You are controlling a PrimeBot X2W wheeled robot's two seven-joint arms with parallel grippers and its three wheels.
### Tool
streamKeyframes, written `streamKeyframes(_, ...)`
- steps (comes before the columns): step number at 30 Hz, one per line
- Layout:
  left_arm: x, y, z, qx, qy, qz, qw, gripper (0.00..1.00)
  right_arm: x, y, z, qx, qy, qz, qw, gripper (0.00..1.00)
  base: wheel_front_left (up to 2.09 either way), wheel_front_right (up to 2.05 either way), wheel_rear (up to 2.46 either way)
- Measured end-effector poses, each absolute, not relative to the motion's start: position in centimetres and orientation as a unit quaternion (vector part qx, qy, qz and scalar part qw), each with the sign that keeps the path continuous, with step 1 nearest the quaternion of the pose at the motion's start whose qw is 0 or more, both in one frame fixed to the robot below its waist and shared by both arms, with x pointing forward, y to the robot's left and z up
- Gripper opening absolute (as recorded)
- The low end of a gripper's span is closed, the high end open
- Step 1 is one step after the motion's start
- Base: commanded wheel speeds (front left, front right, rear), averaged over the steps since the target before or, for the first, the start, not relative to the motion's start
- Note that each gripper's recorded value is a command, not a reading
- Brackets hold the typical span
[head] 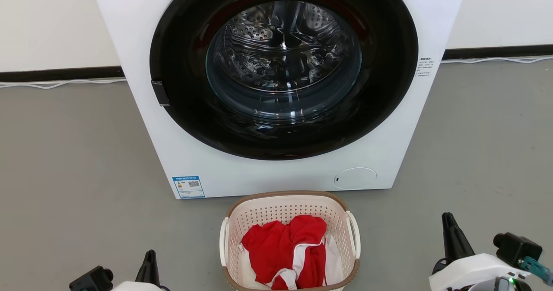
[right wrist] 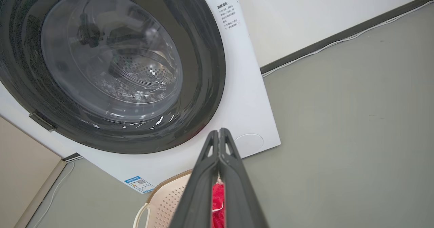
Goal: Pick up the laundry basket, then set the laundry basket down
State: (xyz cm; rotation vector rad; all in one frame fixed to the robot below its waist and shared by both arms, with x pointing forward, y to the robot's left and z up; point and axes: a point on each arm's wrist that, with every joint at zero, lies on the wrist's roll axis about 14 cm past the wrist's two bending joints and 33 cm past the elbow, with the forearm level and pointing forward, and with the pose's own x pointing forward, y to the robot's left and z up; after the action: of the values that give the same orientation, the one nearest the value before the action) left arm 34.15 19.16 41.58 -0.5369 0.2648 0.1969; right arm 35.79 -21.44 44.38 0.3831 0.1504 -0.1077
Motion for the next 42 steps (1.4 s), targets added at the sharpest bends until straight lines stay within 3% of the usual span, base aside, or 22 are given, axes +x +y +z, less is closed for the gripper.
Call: streamKeyframes(42, 35.3, 19.1, 42.9, -0.482, 0.119, 0.093, 0.863, 0.00, 36.7, -21.7, 45.6, 0.441, 0.054, -0.078, 0.893, 0.00, 0.00, 0.00, 0.00)
